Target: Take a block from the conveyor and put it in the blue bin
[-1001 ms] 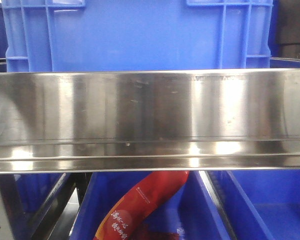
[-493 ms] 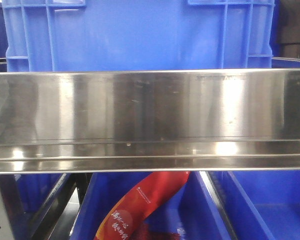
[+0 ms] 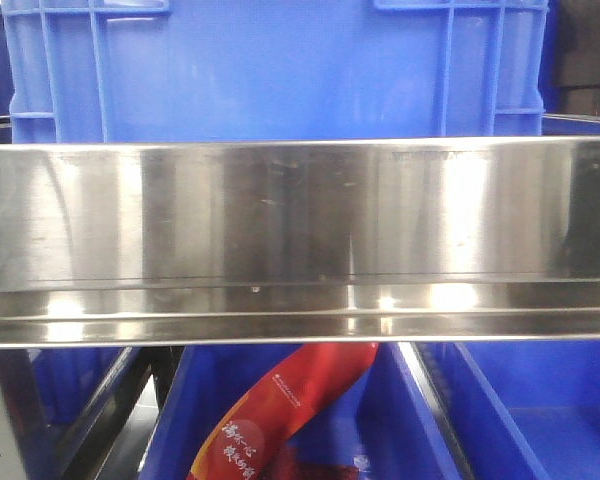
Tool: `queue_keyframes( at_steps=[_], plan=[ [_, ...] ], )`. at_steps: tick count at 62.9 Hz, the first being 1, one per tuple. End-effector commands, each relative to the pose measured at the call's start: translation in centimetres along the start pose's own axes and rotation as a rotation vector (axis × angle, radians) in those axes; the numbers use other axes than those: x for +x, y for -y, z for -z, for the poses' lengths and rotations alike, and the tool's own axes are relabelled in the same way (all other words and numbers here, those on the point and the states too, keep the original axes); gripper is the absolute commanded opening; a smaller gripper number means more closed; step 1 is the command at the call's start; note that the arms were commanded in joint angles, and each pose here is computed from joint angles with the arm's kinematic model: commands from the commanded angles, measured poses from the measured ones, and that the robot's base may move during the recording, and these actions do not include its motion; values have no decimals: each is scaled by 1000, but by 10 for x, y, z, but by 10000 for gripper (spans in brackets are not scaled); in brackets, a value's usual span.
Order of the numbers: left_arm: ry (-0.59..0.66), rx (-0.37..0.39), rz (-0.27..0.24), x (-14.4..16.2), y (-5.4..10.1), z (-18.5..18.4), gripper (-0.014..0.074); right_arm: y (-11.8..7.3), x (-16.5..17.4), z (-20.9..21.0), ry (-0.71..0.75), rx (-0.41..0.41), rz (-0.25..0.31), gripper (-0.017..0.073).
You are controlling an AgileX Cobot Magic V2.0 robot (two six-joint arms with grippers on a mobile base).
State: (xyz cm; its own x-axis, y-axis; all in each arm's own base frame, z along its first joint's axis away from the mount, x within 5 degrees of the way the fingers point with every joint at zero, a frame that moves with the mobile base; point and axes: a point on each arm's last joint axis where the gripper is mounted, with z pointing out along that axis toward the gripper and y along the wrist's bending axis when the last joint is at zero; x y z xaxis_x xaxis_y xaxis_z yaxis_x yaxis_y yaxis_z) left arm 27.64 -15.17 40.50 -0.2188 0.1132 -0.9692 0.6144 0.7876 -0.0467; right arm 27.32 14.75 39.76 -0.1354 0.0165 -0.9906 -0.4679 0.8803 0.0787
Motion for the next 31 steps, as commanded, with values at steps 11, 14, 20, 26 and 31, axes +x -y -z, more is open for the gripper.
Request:
queue_keyframes(
  at_steps=[11, 14, 20, 26, 31],
  plan=[
    [19, 7, 77, -1, 1, -7, 286, -1, 9, -5, -78, -5, 14, 178],
    [19, 8, 78, -1, 1, -7, 381, -1, 9, -5, -78, -5, 6, 329],
    [17, 9, 78, -1, 1, -7, 489, -1, 9, -5, -78, -5, 6, 559],
    [20, 12, 91, -1, 1, -7, 494, -1, 8, -5, -76, -6, 1, 568],
    [54, 38, 168, -7, 5, 0, 493, -2, 2, 2, -55, -9, -23, 568]
  ],
)
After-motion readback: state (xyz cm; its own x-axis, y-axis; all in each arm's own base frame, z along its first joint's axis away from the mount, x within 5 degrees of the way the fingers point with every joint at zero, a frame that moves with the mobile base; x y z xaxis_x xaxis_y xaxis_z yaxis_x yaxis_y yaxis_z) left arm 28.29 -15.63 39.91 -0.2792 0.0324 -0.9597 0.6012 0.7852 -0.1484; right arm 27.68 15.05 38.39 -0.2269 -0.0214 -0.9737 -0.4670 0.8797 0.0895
